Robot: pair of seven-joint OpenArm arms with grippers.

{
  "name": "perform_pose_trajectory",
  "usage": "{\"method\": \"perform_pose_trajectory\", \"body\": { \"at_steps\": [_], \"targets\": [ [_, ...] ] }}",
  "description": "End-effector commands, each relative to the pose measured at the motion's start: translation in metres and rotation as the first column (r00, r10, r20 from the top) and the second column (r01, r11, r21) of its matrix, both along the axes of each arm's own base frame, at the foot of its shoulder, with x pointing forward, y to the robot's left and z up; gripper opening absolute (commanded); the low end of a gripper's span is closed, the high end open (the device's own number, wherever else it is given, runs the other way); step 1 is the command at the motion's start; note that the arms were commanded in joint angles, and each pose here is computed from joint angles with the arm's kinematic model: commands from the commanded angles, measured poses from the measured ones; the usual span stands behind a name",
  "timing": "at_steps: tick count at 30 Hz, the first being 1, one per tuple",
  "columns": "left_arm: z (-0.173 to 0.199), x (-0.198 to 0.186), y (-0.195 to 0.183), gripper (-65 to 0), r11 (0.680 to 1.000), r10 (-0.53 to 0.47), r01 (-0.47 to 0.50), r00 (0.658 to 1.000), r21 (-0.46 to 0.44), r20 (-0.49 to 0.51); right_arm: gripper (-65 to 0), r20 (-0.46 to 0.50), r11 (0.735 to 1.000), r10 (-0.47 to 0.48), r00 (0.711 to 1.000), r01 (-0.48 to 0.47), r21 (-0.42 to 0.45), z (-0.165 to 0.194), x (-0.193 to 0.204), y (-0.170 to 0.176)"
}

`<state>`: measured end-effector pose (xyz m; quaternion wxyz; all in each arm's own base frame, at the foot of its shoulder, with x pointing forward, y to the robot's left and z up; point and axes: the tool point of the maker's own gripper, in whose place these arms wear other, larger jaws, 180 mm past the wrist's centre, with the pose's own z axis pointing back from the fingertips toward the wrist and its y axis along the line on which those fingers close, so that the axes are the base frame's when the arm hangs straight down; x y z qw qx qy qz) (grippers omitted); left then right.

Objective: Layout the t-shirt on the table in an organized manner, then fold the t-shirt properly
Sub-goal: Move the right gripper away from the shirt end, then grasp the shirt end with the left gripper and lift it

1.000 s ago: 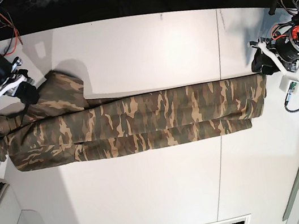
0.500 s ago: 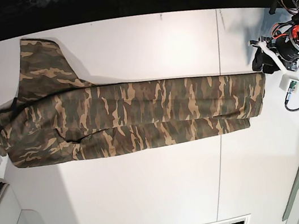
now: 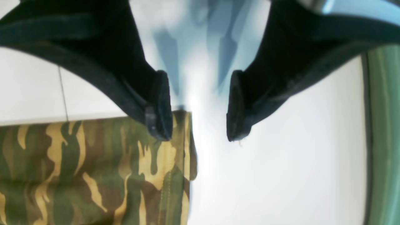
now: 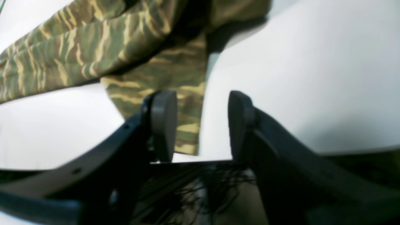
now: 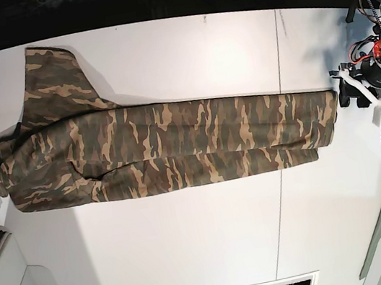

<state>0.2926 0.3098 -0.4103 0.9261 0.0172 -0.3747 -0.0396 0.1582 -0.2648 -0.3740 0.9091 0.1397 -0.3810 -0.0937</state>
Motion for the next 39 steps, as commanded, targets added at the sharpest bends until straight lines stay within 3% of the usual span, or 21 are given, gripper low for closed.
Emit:
{"method": "perform_pose_trajectory", "body": {
  "at_steps": [1,6,10,14,16,19,20,22,23,24,28,34,39],
  "targets": [
    [0.007,0.006,0.009,-33.4,1.0,0.012,-0.012,0.999,0.012,0.031,-38.3,0.026,1.0,0.003,1.0,-0.004,0.015,0.0,0.009,0.001],
    [-0.011,0.008,0.021,-33.4,0.999,0.043,-0.043,0.999,-0.005,-0.011,-38.3,-0.018,0.992,0.031,0.999,-0.029,0.124,-0.037,0.031,0.026],
    [-0.025,0.01,0.007,-33.4,0.997,0.015,-0.017,0.999,-0.07,-0.037,-38.3,-0.092,0.987,0.09,0.992,-0.076,0.145,-0.066,0.032,0.046],
    [-0.035,0.013,-0.004,-33.4,0.992,0.009,-0.015,0.999,-0.126,-0.048,-38.7,-0.106,0.98,0.121,0.987,-0.102,0.168,-0.072,0.031,0.059],
    [-0.036,0.012,-0.011,-33.4,0.99,-0.018,0.011,0.999,-0.143,-0.048,-44.7,-0.103,0.98,0.119,0.988,-0.101,0.171,-0.071,0.032,0.059],
    [-0.035,0.009,-0.025,-33.8,0.98,-0.089,0.08,0.995,-0.182,-0.041,-60.3,-0.106,0.981,0.117,0.987,-0.098,0.169,-0.071,0.031,0.058],
    [-0.034,0.009,-0.029,-36.3,0.976,-0.105,0.096,0.994,-0.196,-0.037,-65.0,-0.106,0.981,0.117,0.988,-0.098,0.169,-0.071,0.031,0.058],
    [-0.032,0.01,-0.033,-50.4,0.971,-0.125,0.117,0.992,-0.21,-0.027,-65.0,-0.105,0.981,0.117,0.988,-0.098,0.169,-0.071,0.031,0.058],
    [-0.031,0.011,-0.034,-59.8,0.971,-0.127,0.119,0.992,-0.208,-0.026,-65.0,-0.107,0.981,0.118,0.987,-0.098,0.169,-0.071,0.031,0.058],
    [-0.029,0.011,-0.034,-65.0,0.971,-0.133,0.124,0.991,-0.204,-0.027,-65.0,-0.114,0.981,0.12,0.986,-0.1,0.169,-0.072,0.03,0.057],
    [-0.002,0.007,-0.052,-65.0,0.945,-0.259,0.259,0.965,-0.2,0.026,-65.0,-0.115,0.982,0.137,0.984,-0.12,0.147,-0.063,0.025,0.055],
    [0.056,-0.021,-0.084,-65.0,0.885,-0.452,0.46,0.885,-0.064,0.109,-65.0,-0.038,0.99,0.116,0.993,-0.112,0.082,-0.02,0.008,0.039],
    [0.082,-0.02,-0.097,-65.0,0.881,-0.464,0.472,0.87,-0.012,0.163,-65.0,0.015,0.997,0.079,0.997,-0.079,0.02,0.003,0.008,0.017]
  ]
}}
